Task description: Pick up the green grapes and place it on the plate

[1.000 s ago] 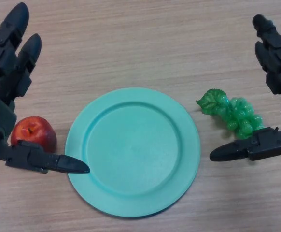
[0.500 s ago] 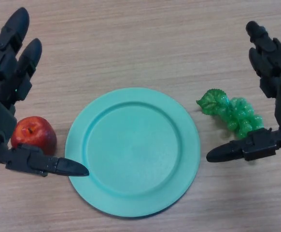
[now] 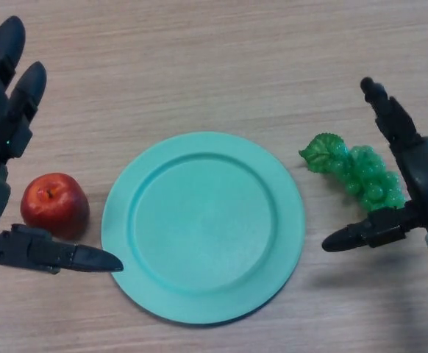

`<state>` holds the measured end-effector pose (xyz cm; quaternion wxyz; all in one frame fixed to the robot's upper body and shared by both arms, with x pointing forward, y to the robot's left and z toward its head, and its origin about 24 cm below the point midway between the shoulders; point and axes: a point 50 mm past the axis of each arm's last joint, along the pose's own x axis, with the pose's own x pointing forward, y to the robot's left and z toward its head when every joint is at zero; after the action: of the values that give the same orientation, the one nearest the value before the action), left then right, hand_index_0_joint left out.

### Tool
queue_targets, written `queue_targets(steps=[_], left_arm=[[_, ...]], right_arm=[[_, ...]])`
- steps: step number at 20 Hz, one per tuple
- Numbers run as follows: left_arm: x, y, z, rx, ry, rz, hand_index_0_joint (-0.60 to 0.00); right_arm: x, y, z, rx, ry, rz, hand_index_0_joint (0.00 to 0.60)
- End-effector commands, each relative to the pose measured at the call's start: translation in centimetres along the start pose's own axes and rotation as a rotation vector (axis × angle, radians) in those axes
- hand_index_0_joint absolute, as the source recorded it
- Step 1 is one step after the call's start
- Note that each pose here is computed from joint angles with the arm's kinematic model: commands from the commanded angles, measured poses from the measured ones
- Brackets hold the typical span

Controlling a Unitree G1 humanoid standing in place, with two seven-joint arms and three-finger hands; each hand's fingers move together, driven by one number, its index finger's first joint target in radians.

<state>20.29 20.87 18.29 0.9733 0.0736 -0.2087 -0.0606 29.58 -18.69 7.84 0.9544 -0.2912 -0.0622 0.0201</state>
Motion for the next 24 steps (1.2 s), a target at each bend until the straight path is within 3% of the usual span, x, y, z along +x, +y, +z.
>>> queue_targets(steps=[1, 2, 3, 4, 5, 6, 7, 8, 12, 15, 17, 20, 23, 24], left_arm=[[-0.4, 1.2, 3.2, 0.092, -0.212, 0.043, 0.0], [-0.5, 1.2, 3.2, 0.092, -0.212, 0.045, 0.0], [-0.5, 1.2, 3.2, 0.092, -0.212, 0.045, 0.0], [-0.5, 1.2, 3.2, 0.091, -0.212, 0.045, 0.0], [-0.5, 1.2, 3.2, 0.09, -0.211, 0.045, 0.0], [-0.6, 1.1, 3.1, 0.088, -0.208, 0.042, 0.0], [-0.6, 1.1, 3.1, 0.087, -0.207, 0.041, 0.0], [-0.7, 1.1, 2.9, 0.084, -0.207, 0.042, 0.0], [-0.8, 1.2, 2.9, 0.08, -0.208, 0.051, 0.0], [-0.9, 1.2, 2.8, 0.083, -0.208, 0.056, 0.0], [-1.0, 1.2, 2.8, 0.083, -0.207, 0.056, 0.0], [-0.9, 1.3, 2.7, 0.081, -0.202, 0.056, 0.0], [-0.9, 1.3, 2.6, 0.077, -0.204, 0.057, 0.0], [-0.8, 1.3, 2.6, 0.077, -0.204, 0.056, 0.0]], right_arm=[[1.3, -2.8, 2.6, -0.091, -0.177, -0.135, 0.0], [1.7, -2.8, 2.4, -0.136, -0.155, -0.134, 0.0], [1.7, -2.8, 2.4, -0.143, -0.152, -0.134, 0.05], [1.9, -2.8, 2.2, -0.168, -0.143, -0.129, 0.201], [2.0, -2.7, 2.0, -0.209, -0.135, -0.12, 0.3], [2.3, -2.5, 1.4, -0.34, -0.112, -0.07, 0.452], [2.4, -2.2, 0.7, -0.453, -0.089, -0.017, 0.55], [2.5, -2.0, 0.1, -0.527, -0.068, 0.025, 0.6], [2.4, -1.5, -0.2, -0.554, -0.047, 0.074, 0.6], [2.4, -1.6, 0.9, -0.539, -0.065, 0.07, 0.6], [2.4, -1.6, 3.0, -0.434, -0.096, 0.051, 0.6], [2.4, -1.6, 8.3, -0.226, -0.172, 0.027, 0.6], [2.2, -0.9, 12.7, -0.146, -0.241, 0.078, 0.6], [2.1, -0.3, 15.0, -0.118, -0.291, 0.108, 0.6]])
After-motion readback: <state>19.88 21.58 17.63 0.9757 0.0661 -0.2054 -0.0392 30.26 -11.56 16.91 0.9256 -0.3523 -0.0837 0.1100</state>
